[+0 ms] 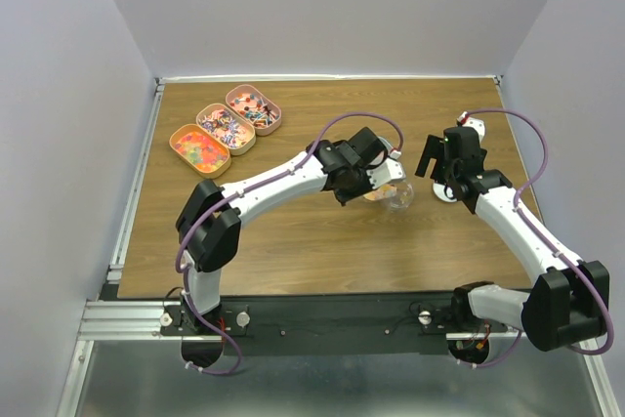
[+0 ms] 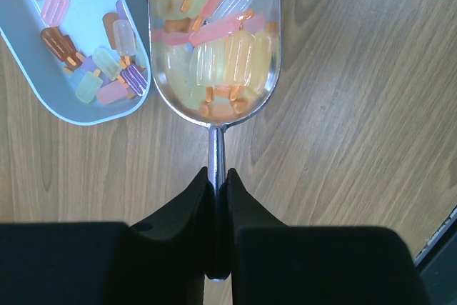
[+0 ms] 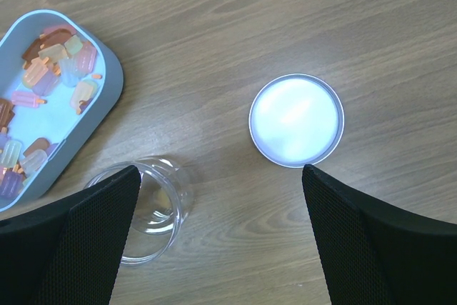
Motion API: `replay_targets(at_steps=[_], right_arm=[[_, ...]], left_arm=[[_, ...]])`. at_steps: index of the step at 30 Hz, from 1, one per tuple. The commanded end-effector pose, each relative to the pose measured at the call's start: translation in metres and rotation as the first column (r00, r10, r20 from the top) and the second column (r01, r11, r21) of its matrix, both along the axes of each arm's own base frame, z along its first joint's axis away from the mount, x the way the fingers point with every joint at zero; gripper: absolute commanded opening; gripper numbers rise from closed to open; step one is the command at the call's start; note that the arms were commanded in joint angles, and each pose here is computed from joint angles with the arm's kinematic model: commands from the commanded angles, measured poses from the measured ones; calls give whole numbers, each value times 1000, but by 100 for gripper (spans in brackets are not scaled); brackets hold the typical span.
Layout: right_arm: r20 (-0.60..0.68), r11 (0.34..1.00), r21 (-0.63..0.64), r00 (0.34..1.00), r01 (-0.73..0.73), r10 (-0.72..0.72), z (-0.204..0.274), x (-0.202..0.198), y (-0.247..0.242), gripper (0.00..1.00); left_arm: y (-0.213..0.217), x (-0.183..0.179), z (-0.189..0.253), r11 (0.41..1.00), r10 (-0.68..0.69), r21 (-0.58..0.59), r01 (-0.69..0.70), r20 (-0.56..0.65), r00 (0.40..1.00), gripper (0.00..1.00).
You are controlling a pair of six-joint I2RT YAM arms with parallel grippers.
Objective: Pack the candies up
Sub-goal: Place the fake candies in the packing bottle.
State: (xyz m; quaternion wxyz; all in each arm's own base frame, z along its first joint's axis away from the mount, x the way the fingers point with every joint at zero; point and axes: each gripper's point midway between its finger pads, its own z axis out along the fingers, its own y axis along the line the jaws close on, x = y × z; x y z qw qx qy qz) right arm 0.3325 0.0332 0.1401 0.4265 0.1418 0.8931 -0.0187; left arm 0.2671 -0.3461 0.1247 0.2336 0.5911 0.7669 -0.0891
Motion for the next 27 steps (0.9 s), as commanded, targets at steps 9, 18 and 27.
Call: replay_targets(at_steps=[9,18,27], right_arm=[[28,1000,17,1000,-16,15,3,0,3,100],[29,1000,16,999,-16,16,3,0,3,100],[33,1000,19,999,-19,18,3,-1,4,100]], left_arm=[[6,1,1,995,36,96,-39,36,999,0],[3,-1,-1,989,37,140,-46,66,997,0],[4,-4,7,988,7,155,-23,103,995,0]])
